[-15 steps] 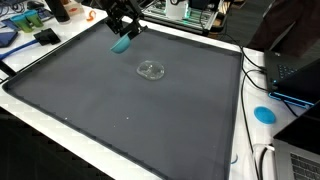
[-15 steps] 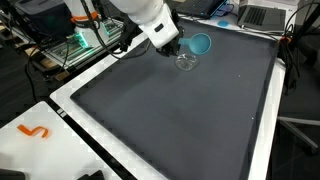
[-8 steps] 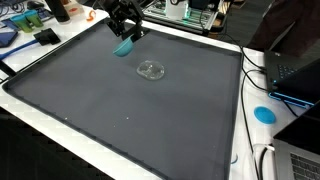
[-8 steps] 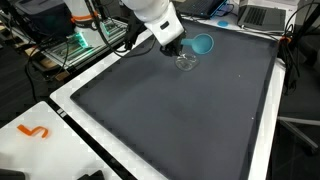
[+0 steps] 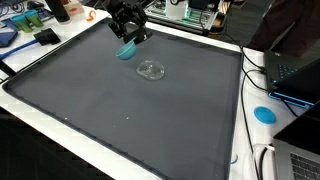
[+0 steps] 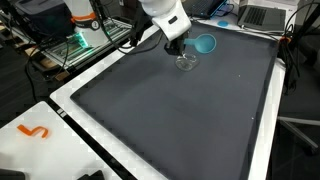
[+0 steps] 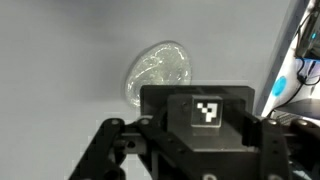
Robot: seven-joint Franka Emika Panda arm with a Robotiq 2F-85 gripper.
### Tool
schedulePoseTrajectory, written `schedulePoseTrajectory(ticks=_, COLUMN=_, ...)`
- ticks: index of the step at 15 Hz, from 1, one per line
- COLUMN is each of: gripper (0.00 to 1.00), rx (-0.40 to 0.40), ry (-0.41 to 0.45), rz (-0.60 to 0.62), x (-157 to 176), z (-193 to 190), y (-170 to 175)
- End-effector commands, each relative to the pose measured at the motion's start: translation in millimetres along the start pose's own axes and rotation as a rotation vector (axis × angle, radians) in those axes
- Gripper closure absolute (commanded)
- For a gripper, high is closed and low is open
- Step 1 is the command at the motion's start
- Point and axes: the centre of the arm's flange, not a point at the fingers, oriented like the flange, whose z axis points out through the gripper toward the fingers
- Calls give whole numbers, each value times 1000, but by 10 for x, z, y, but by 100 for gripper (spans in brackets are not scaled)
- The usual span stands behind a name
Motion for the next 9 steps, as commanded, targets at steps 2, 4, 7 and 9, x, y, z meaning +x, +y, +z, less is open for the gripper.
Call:
schedulePoseTrajectory(ticks=2, gripper=72, rx=-67, ry=-32, rz=-10, x=41, z=8, y=-184)
schedulePoseTrajectory(ticks=4, gripper=72, rx=-91, ry=-47, rz=-21, x=86, z=17, y=-260)
schedulePoseTrajectory(ticks=7, gripper=72, rx=-136, ry=-65, rz=-31, x=156, z=1, y=-387)
schedulePoseTrajectory(ticks=9, gripper=72, rx=-167, ry=-73, rz=-38, x=204, z=-47, y=-491)
